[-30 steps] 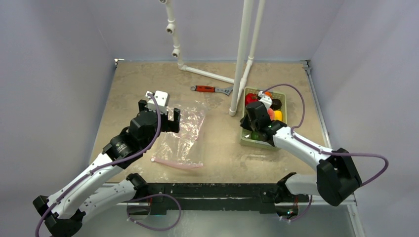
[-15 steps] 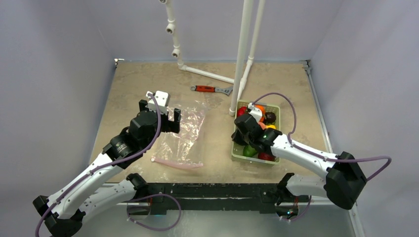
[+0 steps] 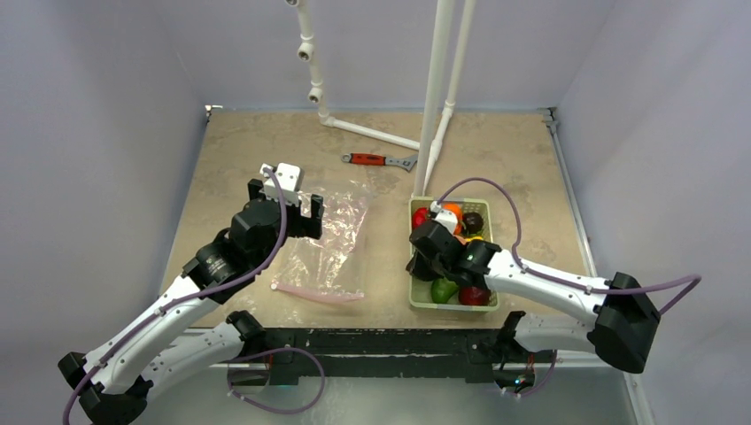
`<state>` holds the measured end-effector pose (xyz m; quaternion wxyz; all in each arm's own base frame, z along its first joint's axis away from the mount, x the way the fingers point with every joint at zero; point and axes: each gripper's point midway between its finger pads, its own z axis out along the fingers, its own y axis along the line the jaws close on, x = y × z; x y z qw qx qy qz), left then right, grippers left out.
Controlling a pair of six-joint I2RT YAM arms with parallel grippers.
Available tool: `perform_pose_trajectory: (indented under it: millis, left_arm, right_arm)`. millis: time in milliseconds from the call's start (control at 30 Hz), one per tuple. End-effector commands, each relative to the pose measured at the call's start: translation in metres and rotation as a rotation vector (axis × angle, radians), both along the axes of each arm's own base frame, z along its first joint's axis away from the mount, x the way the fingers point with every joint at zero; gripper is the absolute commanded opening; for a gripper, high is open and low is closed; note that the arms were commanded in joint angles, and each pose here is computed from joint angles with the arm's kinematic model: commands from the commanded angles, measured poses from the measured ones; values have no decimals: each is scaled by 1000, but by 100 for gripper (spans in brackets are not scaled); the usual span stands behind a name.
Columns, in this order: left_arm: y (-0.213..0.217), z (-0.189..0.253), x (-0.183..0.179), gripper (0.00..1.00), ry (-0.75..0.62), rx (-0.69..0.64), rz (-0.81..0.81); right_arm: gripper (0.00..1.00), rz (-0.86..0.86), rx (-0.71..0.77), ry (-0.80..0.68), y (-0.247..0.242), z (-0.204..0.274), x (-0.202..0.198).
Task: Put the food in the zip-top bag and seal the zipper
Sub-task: Adjust the bin at the center of the board.
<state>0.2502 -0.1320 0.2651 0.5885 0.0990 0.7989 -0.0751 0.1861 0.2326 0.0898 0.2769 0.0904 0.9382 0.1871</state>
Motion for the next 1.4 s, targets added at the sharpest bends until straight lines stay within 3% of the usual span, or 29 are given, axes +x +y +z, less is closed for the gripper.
perform_pose_trajectory:
  millis: [0,500,1033,1367]
  left_arm:
    - [0,10,0,96,-17,-36,3]
    - [0,5,2,96,-6,-20,15]
    - [0,-3,6,96,12,6,29]
    - [2,-4,7,96,12,13,38]
  right_arm:
    - [0,59,51,69,23,5,-22]
    - [0,62,-13,-5,34,3,-3]
    - [0,25,-39,-183,11,13,79]
    - [0,63,-58,-188,16,7,88]
